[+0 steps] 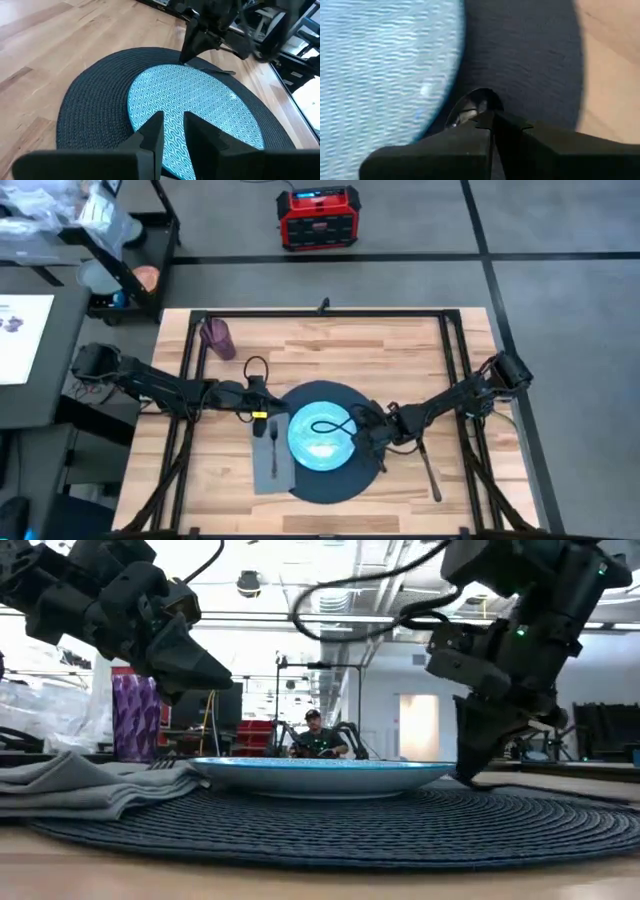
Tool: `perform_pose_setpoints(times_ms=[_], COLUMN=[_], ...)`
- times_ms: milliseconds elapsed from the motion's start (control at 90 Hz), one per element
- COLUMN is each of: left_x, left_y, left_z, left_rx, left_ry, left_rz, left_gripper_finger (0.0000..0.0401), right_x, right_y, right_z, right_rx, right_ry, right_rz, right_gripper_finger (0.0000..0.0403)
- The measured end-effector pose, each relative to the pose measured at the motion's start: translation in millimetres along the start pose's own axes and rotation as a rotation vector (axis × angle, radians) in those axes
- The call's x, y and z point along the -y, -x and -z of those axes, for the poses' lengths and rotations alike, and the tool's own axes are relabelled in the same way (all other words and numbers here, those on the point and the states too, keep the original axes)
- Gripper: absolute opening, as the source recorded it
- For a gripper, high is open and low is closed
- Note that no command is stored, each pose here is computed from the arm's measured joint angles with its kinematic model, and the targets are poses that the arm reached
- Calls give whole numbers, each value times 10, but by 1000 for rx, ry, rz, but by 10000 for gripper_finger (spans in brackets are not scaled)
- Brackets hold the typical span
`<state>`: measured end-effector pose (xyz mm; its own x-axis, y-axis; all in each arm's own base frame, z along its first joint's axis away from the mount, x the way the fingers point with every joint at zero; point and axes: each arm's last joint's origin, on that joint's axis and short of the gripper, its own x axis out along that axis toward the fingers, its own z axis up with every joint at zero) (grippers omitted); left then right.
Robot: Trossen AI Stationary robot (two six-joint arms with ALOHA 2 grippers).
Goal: Set table place
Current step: Adjust the black spoon on the dark blue table mat
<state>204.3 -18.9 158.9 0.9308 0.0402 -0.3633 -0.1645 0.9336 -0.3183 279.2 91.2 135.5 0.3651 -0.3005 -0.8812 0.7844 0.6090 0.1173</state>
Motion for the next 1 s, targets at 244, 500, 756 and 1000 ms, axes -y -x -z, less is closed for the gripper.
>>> perform_pose_setpoints(times_ms=[244,500,756,1000], left_x=[0,0,0,1], left_y=[0,0,0,0], left_z=[0,1,1,1], left_rx=[0,-1,-1,-1], left_ry=[0,0,0,1], left_rz=[0,0,0,0], left_gripper_finger=[56,56,56,56], right_x=[45,4,-52,-124], right_y=[46,115,254,217], right_z=[109,158,113,10], right_rx=[3,70,124,96], right_ry=[1,-9,-34,-39], right_rz=[66,39,-50,-140], right_gripper_finger=[0,0,0,0])
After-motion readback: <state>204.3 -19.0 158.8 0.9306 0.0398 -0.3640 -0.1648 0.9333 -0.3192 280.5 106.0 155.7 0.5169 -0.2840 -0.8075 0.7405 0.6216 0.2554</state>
